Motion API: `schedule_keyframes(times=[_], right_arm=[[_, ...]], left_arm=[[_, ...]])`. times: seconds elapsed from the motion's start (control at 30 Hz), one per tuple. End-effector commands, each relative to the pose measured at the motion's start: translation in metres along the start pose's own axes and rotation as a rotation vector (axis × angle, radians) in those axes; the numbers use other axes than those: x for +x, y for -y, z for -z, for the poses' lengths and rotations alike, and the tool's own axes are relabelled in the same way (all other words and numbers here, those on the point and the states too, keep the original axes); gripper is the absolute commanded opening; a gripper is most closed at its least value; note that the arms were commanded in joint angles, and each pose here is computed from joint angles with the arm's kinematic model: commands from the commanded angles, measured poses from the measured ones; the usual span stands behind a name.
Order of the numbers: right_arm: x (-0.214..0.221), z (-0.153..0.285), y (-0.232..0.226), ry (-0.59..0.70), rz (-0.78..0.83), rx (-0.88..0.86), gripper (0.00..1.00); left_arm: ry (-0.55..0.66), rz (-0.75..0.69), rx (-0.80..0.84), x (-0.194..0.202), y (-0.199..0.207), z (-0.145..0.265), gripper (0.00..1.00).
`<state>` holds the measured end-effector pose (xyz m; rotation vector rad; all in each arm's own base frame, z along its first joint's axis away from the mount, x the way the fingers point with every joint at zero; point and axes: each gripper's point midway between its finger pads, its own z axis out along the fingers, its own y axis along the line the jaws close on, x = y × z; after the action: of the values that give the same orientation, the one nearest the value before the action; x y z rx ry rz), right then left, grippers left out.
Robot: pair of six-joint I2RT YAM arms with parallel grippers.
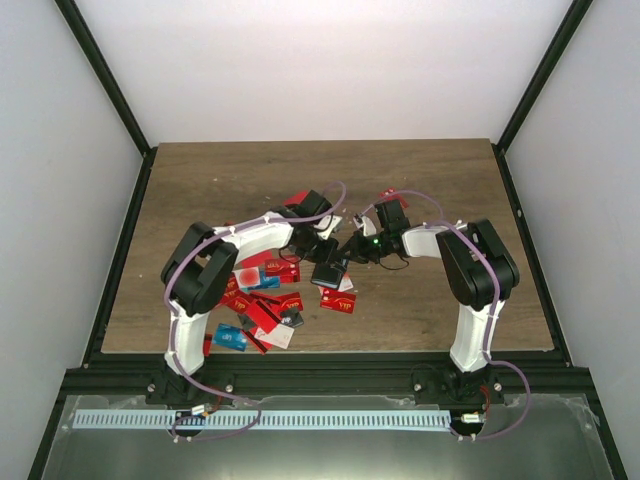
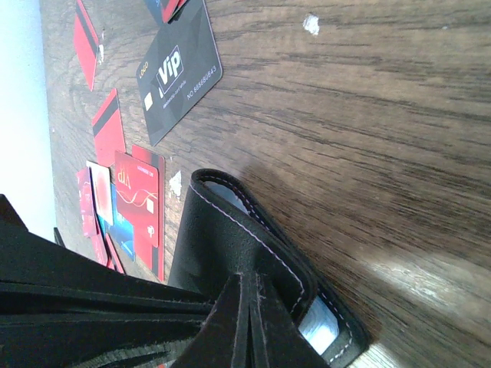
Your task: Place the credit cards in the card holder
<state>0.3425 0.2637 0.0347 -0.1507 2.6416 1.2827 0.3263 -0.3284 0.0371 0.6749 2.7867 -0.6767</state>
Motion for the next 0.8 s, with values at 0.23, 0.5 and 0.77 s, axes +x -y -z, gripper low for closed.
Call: schedule_keyframes(times=[0.23,0.5,0.77], right_arm=[[0.013,-0.012,0.02,-0.048,-0.039,0.064,0.01],[0.013,-0.013,0.02,-0.05,-0.041,0.063,0.01],[0.013,-0.013,0.02,-0.051,-0.041,0.065,0.01]], left_arm=[[-0.075,0.02,-0.136,0.039,-0.03,-0.011,0.04],[-0.121,0.017,-0.21,0.056,-0.037,-0.01,0.04],[-0.152,0.036,-0.331,0.076,-0.06,-0.012,0.04]])
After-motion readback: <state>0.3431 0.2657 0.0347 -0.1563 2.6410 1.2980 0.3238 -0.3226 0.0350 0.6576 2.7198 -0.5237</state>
